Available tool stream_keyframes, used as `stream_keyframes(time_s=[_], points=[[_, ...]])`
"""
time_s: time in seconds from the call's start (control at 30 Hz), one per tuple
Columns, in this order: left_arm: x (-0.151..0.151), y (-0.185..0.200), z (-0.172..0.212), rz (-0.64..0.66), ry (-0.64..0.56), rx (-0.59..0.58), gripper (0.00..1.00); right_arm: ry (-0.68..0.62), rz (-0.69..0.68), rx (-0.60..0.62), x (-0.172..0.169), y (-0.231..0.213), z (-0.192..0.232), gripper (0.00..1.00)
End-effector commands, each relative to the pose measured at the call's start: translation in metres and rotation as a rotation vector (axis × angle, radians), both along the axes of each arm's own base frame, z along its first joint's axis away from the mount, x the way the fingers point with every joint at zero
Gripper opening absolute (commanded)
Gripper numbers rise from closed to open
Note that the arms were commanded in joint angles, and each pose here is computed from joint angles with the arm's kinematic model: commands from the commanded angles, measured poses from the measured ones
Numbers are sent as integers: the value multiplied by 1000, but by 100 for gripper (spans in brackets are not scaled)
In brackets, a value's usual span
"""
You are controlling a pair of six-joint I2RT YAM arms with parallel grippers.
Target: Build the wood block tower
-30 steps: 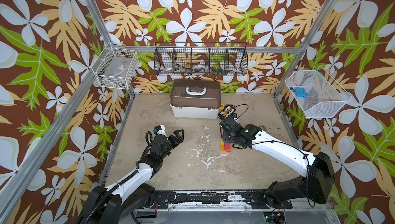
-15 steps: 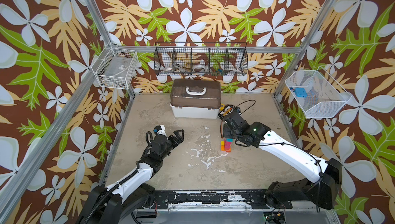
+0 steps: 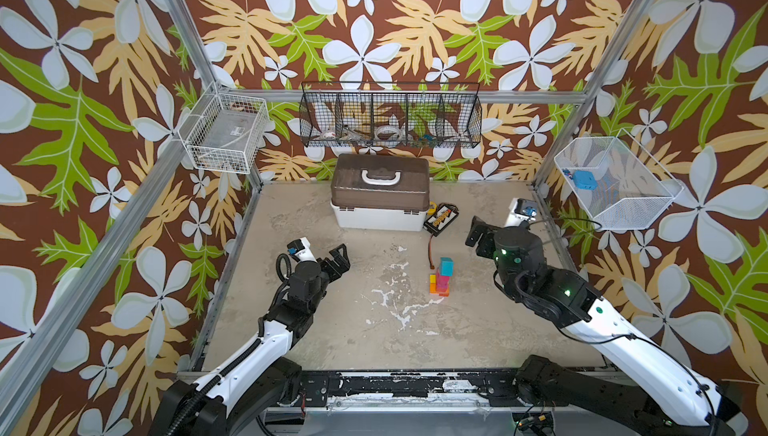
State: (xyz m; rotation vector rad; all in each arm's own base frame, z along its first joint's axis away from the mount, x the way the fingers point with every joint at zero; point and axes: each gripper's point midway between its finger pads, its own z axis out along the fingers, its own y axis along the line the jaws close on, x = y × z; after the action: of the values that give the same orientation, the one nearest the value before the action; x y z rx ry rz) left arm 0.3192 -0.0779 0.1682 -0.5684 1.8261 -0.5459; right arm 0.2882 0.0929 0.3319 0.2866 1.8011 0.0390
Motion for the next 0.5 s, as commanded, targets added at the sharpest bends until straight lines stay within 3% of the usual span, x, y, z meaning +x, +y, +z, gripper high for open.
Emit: stream_keyframes(time_s=[0.0,0.2,0.3,0.47], points=[[-3,34,10,141,-36,181,100,-160,-30,-106,0,-13,14,99],[-21,68,29,284,-114,313,100,-171,11,-114,13,-46,-36,100],[-31,85,30,363,-139,359,100,-151,-96,-169,13,-74,-79,100],[-38,104,19,458,-132,503,100,-144,-142,-275,16,-86,-120,100]])
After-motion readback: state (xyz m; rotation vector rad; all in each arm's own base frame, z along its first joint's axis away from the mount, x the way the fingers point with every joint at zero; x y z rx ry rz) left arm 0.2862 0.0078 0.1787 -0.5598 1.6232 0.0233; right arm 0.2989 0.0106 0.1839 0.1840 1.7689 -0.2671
